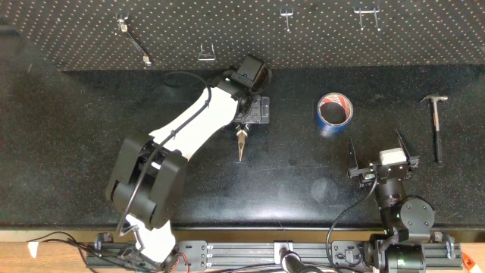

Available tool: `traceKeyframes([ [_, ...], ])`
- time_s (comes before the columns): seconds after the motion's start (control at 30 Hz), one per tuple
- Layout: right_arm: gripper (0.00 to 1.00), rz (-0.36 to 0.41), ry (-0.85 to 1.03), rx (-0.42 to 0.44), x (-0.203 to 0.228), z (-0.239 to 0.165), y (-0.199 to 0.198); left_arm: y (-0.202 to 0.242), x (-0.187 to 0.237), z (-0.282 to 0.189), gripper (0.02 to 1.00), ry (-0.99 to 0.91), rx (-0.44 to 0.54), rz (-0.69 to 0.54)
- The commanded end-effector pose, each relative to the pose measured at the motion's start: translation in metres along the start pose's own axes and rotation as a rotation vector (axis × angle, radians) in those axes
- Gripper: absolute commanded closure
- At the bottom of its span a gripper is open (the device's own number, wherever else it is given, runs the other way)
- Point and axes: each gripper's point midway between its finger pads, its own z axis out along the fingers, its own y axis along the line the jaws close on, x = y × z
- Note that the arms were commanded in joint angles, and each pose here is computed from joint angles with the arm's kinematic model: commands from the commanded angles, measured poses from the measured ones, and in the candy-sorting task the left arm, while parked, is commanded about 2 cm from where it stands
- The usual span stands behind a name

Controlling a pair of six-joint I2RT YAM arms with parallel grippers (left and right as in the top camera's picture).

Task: Place Tools Onto Pegboard

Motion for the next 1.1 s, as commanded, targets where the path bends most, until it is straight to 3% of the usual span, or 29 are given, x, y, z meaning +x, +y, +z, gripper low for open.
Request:
traceKeyframes([
  [0.03,0.025,-0.007,0.003,0.004,0.0016,-0.0002,-0.0007,0.0002,-0.0055,0.0057,0.023,-0.01,-0.02,0.018],
  [0.27,0.025,-0.007,0.003,0.004,0.0016,-0.0002,-0.0007,-0.0009,-0.0072,0.0057,0.023,-0.017,-0.016,0.017],
  [0.5,0.025,-0.007,0.003,0.004,0.0016,-0.0002,-0.0007,-0.0023,-0.0083,0.0057,0.382,-0.021,-0.009,0.011],
  [0.6,0.025,-0.007,0.003,0.004,0.0016,-0.0002,-0.0007,-0.0037,-0.0093,0.0057,0.474,-0.024,-0.002,-0.007],
  [0.93,0.025,-0.007,0.003,0.004,0.0016,-0.0002,-0.0007,-0.0071,-0.0088,0.0057,0.599,-0.019,0.017,-0.027],
  [1.0,0.025,-0.007,0.003,0.004,0.0016,-0.0002,-0.0007,-0.007,-0.0088,0.0057,0.68,-0.019,0.016,-0.027],
  [1.1,0.025,-0.007,0.003,0.004,0.0016,-0.0002,-0.0007,-0.0071,-0.0089,0.0057,0.989,-0.02,0.016,-0.027],
])
